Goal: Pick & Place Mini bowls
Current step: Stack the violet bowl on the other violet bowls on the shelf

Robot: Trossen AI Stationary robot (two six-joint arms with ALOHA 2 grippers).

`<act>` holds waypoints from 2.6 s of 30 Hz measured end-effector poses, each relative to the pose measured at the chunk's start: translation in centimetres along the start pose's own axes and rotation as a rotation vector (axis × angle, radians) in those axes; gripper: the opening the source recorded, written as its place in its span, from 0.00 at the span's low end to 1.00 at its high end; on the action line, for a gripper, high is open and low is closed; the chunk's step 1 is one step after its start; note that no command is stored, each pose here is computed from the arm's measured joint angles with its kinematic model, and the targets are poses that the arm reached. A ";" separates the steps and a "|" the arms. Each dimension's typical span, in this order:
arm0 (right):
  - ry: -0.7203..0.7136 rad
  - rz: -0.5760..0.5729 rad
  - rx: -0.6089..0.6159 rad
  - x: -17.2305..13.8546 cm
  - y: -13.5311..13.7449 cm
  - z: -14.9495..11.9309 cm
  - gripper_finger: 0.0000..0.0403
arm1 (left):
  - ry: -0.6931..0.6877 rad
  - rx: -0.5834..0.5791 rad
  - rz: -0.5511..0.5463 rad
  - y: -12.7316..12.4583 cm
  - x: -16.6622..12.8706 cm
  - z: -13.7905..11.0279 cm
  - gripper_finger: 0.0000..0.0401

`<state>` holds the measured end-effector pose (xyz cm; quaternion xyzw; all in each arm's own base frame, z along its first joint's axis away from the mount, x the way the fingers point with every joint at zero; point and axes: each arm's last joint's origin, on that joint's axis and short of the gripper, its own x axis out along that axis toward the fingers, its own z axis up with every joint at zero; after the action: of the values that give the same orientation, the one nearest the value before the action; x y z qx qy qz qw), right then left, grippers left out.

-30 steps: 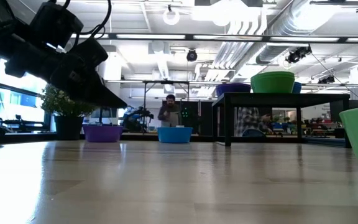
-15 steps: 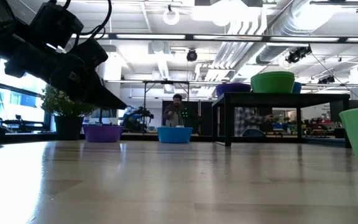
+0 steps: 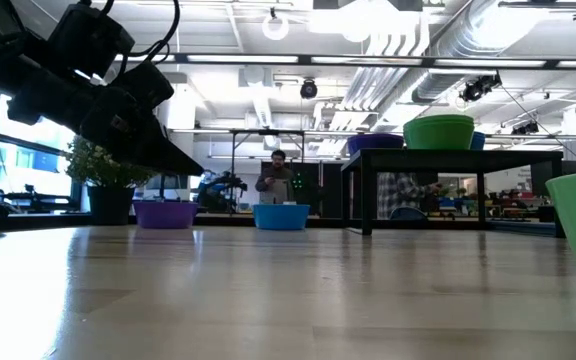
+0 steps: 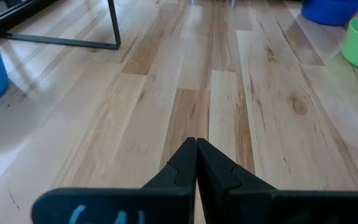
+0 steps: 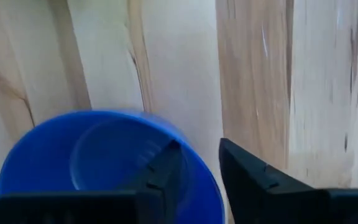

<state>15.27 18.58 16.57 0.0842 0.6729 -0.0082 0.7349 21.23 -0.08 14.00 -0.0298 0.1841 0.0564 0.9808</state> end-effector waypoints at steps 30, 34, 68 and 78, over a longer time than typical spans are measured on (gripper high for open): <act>-0.427 -0.218 0.314 -3.2 -13.7 7.6 0.01 | 0.009 0.000 -0.013 0.0 0.0 -0.1 0.00; -0.473 -0.176 0.349 -1.2 -15.5 7.6 0.01 | 0.009 0.001 -0.015 0.0 0.0 -0.1 0.00; -0.711 -0.274 -0.009 -3.6 -13.5 6.0 0.24 | 0.016 0.006 -0.010 0.0 0.0 -0.1 0.00; -0.718 -0.256 -0.083 -1.5 -10.7 6.6 0.13 | 0.015 0.006 -0.003 0.0 0.0 -0.1 0.00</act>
<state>20.34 7.03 17.39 -0.0385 0.3774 -0.1015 0.9197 21.17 -0.09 13.87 -0.0278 0.1916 0.0541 0.9796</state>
